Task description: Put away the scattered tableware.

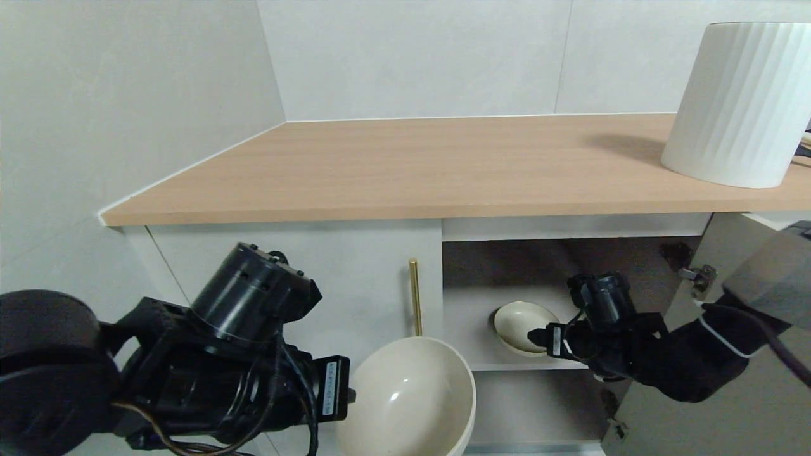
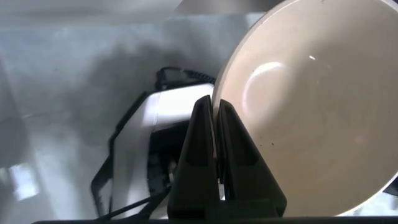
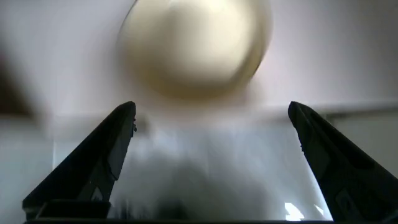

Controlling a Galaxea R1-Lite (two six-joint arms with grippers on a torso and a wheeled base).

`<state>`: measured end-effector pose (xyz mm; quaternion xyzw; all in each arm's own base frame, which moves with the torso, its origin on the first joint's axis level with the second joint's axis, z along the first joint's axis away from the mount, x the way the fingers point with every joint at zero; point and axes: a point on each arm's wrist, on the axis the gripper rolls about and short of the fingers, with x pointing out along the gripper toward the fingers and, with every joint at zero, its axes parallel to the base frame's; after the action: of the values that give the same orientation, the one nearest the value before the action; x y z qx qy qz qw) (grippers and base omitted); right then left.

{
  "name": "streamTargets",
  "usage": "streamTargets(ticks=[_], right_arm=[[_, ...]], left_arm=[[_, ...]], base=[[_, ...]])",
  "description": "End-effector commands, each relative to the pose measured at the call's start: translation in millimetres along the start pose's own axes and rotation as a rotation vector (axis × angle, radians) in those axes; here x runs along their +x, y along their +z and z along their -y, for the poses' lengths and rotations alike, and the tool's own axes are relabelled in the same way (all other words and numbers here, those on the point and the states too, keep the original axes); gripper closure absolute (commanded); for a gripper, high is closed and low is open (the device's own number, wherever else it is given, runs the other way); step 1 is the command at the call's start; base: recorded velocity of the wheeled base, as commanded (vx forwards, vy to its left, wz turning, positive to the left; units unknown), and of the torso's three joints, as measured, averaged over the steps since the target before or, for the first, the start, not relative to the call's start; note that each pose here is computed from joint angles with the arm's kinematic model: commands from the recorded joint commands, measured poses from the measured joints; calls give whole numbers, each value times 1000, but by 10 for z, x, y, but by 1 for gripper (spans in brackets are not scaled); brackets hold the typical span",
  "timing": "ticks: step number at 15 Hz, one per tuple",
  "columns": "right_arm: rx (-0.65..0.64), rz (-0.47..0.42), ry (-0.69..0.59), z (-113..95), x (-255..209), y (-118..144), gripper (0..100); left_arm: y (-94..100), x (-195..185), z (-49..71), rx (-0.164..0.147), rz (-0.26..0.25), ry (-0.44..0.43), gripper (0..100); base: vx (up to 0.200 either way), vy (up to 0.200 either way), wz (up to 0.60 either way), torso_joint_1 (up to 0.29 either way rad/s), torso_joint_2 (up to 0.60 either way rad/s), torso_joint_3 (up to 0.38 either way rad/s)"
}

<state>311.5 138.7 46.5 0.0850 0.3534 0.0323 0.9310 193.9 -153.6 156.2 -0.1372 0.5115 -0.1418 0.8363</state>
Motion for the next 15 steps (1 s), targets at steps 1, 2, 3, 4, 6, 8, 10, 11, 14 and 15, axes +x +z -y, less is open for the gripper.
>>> streamTargets(ticks=[1,2,3,4,6,8,10,11,14,15], right_arm=[[-112,-49,172,-192,-822,96,0],[-132,-92,226,-233,-996,99,0],[-160,-142,335,-295,-1262,92,0],[-179,-155,382,-320,-1398,79,0],[-248,-188,453,-427,-1705,-18,0],[-313,-224,484,-556,-1796,-156,0],[-341,-252,469,-613,-1740,-238,0],[-358,-279,457,-638,-1657,-283,0],[-402,-375,406,-746,-1391,-491,0],[-409,-388,379,-771,-1308,-532,0]], left_arm=[[-109,374,57,45,-78,111,100],[-136,453,68,59,-79,150,100],[-173,543,79,78,-80,197,100],[-186,583,70,82,-85,217,100],[-189,608,72,83,-86,225,100],[-224,606,119,101,-88,215,100],[-246,607,155,115,-87,210,100],[-274,617,193,130,-90,204,100],[-292,584,226,144,-72,204,100],[-294,562,238,146,-63,200,100]], base=[[0,0,0,0,0,0],[0,0,0,0,0,0],[0,0,0,0,0,0],[0,0,0,0,0,0],[0,0,0,0,0,0],[0,0,0,0,0,0],[0,0,0,0,0,0],[0,0,0,0,0,0],[0,0,0,0,0,0],[0,0,0,0,0,0]])
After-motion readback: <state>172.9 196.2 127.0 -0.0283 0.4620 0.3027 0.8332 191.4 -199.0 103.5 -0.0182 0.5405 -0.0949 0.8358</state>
